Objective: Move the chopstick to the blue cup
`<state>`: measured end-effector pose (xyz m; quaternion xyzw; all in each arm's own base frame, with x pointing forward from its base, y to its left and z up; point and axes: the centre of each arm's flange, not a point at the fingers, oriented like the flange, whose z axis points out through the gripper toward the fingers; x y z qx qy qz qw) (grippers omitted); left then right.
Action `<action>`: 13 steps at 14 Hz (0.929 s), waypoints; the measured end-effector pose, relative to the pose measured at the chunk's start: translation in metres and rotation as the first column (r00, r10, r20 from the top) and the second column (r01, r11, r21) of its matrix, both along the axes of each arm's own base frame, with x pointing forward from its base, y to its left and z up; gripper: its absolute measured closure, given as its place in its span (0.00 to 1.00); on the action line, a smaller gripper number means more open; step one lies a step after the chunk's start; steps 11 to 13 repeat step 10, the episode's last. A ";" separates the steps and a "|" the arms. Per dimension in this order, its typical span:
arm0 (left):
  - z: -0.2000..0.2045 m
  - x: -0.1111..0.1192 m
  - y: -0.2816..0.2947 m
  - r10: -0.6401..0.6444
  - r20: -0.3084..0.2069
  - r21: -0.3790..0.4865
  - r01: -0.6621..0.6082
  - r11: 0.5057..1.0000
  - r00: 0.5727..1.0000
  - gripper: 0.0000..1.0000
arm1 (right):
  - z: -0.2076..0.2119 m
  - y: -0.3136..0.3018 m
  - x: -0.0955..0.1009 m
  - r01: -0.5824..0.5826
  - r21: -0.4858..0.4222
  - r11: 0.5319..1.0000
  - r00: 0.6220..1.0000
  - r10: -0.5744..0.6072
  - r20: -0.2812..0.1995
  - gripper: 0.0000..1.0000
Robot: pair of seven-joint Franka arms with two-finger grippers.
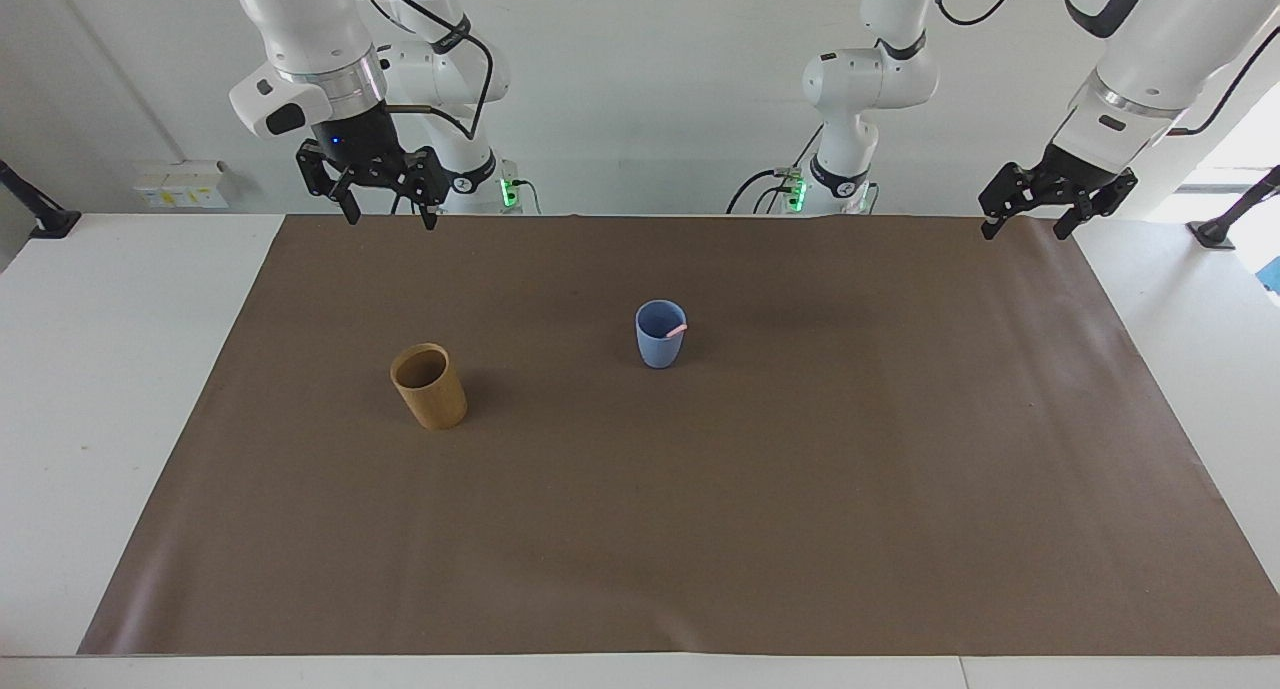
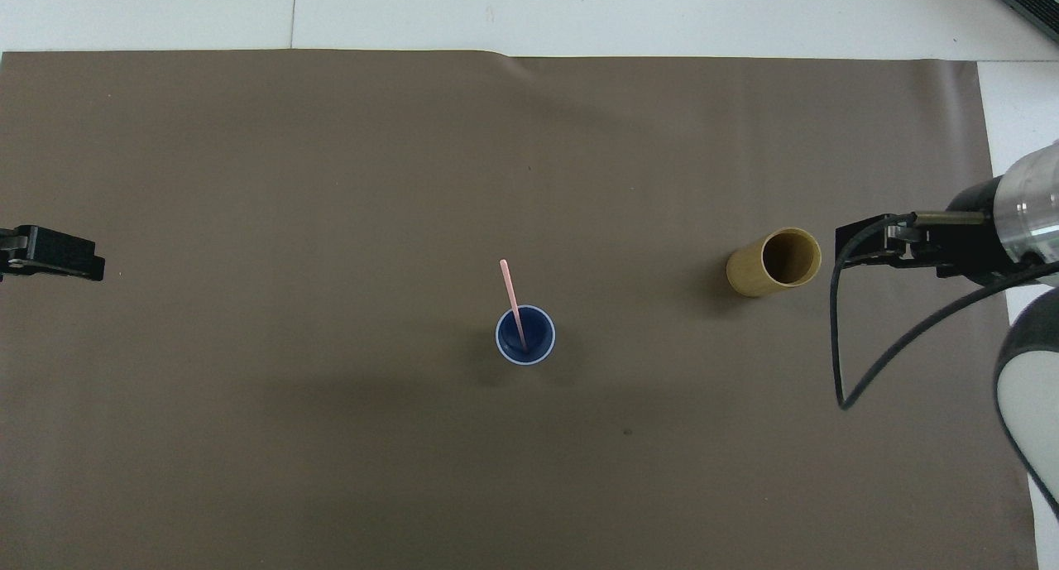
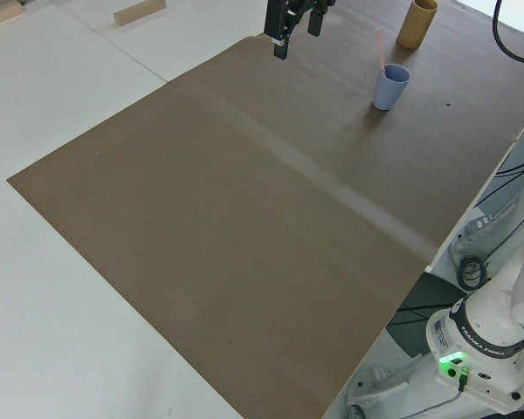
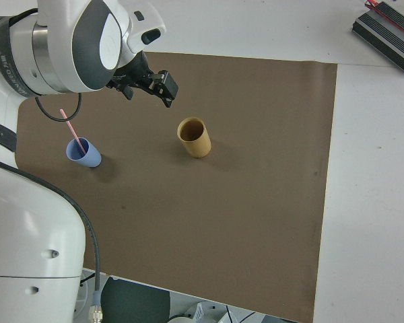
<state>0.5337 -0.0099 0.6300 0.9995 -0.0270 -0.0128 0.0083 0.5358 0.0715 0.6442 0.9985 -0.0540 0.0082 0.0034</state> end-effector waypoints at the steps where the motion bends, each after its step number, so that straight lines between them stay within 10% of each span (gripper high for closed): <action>1: 0.000 0.000 0.000 0.000 0.000 0.000 0.000 1.000 1.000 0.00 | 0.000 0.001 0.000 -0.002 0.000 1.000 1.000 0.002 -0.002 0.00; 13: 0.000 0.000 0.000 0.000 0.000 0.000 0.000 1.000 1.000 0.00 | -0.001 0.003 -0.001 -0.053 0.000 0.999 0.999 0.053 -0.006 0.00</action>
